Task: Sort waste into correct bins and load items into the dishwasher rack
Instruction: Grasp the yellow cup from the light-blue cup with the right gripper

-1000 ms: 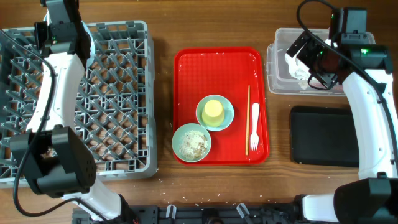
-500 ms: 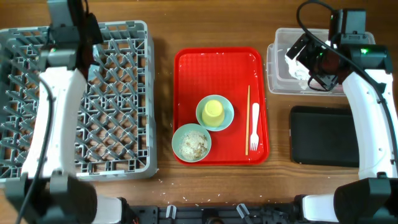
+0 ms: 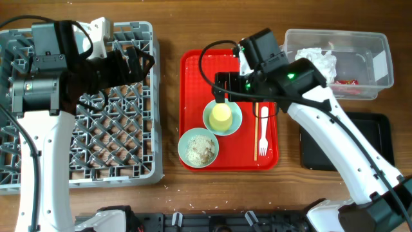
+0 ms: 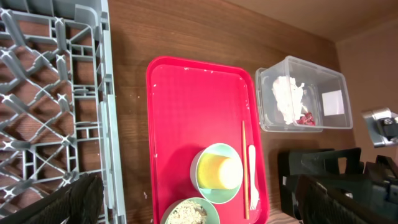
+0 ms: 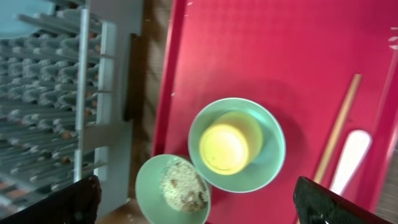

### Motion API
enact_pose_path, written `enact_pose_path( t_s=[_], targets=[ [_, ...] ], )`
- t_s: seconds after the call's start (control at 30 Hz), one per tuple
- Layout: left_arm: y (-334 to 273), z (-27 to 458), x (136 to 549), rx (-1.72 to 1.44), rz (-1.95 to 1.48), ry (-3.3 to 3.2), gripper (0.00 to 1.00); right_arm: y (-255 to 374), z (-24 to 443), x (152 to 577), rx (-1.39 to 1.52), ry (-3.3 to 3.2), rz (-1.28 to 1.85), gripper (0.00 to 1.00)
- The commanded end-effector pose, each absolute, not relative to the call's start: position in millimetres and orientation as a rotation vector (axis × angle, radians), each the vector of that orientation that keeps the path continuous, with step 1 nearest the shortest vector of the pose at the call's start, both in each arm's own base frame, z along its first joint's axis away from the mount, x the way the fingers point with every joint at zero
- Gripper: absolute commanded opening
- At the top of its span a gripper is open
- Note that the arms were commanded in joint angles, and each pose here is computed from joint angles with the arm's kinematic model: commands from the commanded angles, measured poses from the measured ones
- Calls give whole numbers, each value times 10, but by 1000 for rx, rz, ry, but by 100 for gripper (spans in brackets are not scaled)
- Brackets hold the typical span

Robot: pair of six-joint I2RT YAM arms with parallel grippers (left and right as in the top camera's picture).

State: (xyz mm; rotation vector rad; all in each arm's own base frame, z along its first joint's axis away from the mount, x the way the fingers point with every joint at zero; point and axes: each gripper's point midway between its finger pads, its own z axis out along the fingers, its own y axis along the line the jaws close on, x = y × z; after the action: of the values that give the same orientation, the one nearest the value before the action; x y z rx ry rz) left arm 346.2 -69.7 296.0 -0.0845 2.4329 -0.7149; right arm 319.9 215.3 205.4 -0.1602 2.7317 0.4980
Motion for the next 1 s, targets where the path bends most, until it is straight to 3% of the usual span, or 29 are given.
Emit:
enact_pose_path(
  t_s=[0.0,0.13,0.2,0.27,0.33,0.43,0.5,0.53,0.6,0.67,0.77,0.97],
  targets=[
    [-601,2889,3496,-120,-647,2451,100,2085,1964,3174,-47,2748,378,100],
    [-213,2788,3560,-243,-387,2466,100,1978,1636,3009,-25,2841,316,100],
    [109,2782,3565,-523,-388,2429,100,1961,1591,2983,-24,2855,306,100],
    [377,2771,3532,-767,-411,2376,100,1857,1591,3048,-1,2826,219,100],
    [546,2731,3456,-853,-393,2371,100,1618,1605,3167,138,2772,76,100],
    [669,2653,3336,-918,-336,2398,100,1457,1620,3310,248,2755,117,100],
    [797,2616,3274,-962,-255,2400,100,1224,1612,3399,344,2760,140,93],
    [802,2616,3274,-963,-251,2399,100,1227,1606,3398,300,2789,212,86],
    [802,2616,3274,-963,-251,2399,100,1624,1683,3295,-76,2816,533,87],
    [814,2638,3306,-957,-253,2384,100,2053,1799,3099,-518,2718,744,100],
    [1069,2635,3227,-1125,-247,2311,100,2038,1690,3132,-410,2765,542,100],
    [1854,2501,2566,-1586,-164,2144,100,2256,1113,3063,-443,2889,295,100]
  ],
)
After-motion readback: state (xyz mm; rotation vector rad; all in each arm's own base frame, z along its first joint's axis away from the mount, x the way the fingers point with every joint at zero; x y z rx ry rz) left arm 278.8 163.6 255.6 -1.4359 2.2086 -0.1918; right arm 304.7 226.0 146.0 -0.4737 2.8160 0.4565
